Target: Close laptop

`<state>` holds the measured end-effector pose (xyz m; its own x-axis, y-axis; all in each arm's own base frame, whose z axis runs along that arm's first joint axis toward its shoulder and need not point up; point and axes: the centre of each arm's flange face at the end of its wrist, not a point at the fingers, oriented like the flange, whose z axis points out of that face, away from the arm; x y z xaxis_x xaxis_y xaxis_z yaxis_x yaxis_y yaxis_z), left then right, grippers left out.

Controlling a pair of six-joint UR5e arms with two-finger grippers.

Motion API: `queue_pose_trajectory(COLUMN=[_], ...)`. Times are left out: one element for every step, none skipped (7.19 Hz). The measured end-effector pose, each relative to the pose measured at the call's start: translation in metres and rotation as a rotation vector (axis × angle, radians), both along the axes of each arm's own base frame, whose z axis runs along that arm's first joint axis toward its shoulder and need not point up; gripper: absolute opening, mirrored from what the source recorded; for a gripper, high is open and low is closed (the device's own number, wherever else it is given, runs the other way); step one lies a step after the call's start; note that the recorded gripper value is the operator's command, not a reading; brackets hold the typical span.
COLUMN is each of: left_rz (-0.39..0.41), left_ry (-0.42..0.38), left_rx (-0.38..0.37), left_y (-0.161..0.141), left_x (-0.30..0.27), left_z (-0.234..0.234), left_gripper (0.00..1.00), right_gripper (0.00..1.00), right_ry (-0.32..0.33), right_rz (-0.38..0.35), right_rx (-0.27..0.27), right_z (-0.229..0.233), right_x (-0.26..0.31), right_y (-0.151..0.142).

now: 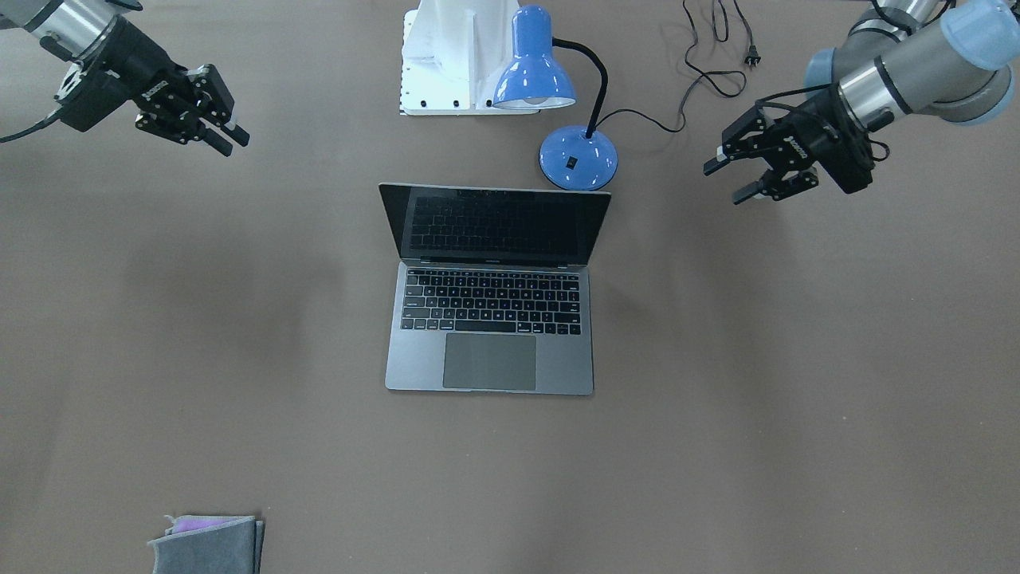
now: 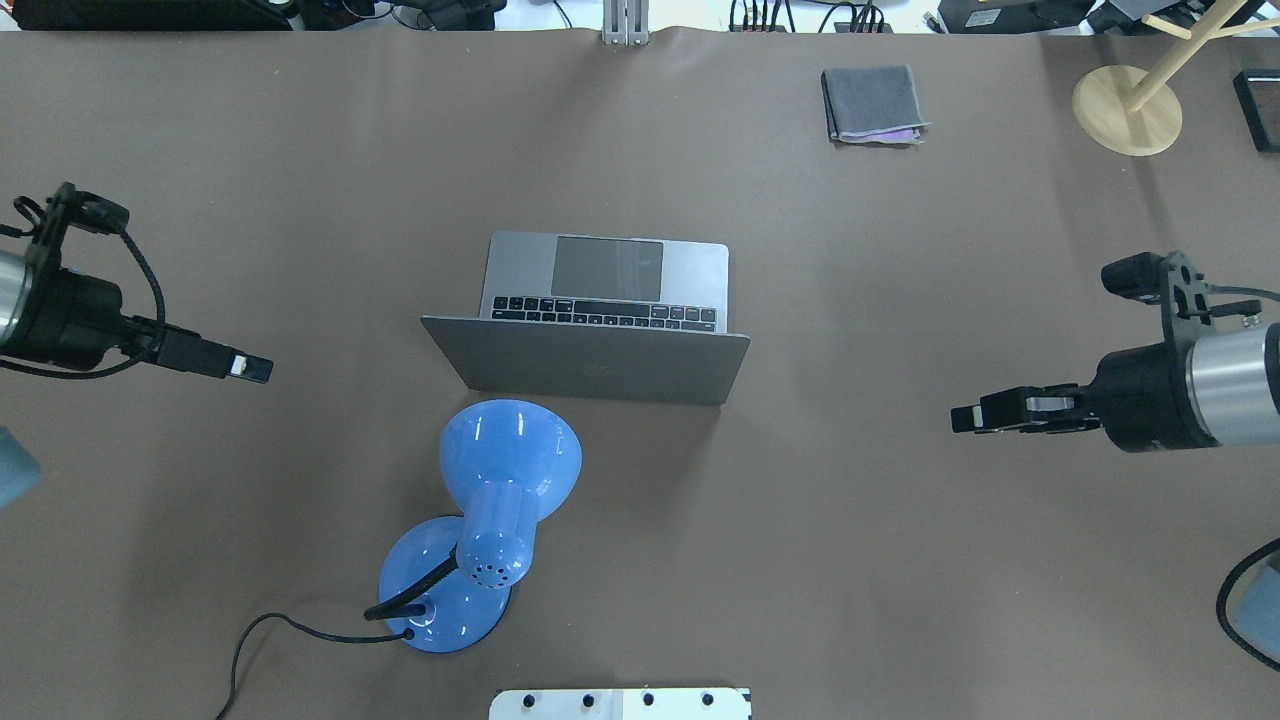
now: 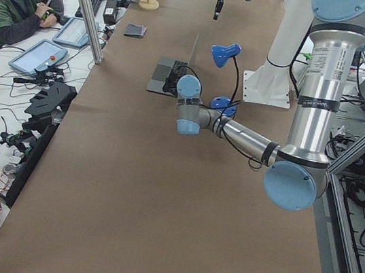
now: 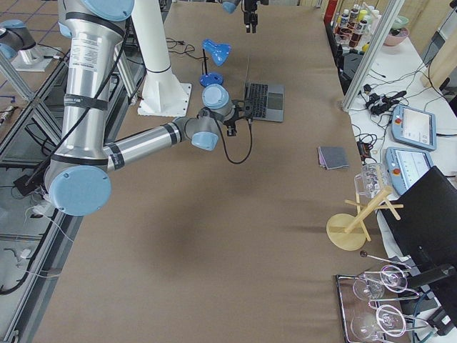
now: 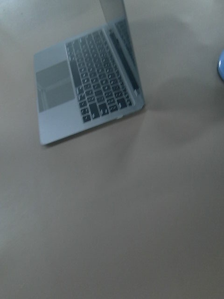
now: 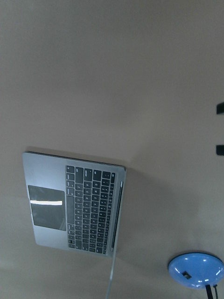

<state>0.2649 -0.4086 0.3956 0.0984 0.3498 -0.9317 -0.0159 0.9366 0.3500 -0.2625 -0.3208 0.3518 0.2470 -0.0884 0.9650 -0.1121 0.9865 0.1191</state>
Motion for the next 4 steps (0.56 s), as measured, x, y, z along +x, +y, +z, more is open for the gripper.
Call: queue_pose_trajectory(left_rz=[0.025,0.049,0.062,0.063], left_ry=[0.041,0.076,0.103,0.125], left_rx=[-0.033,-0.067,-0.096,-0.117], left_y=[0.007,0.012,0.013,0.016], left_x=[0.015,0.029,0.043,0.058], left_z=[-0.019,-0.04,-0.059,-0.075], left_gripper=[0.0,0.0,0.0,0.0], right_gripper=[0.0,0.0,0.0,0.0], right_ry=[-0.031,-0.068,-0.089,-0.095], right_rz=[0.01,0.026,0.049,0.075], right_rx=[-0.012,-0.022,-0.029,-0.04], right_z=[-0.017,-0.037,-0.051,-0.067], right_x=[-0.018,-0.038,-0.058,-0.076], right_y=[0.011,0.019,0.024,0.026])
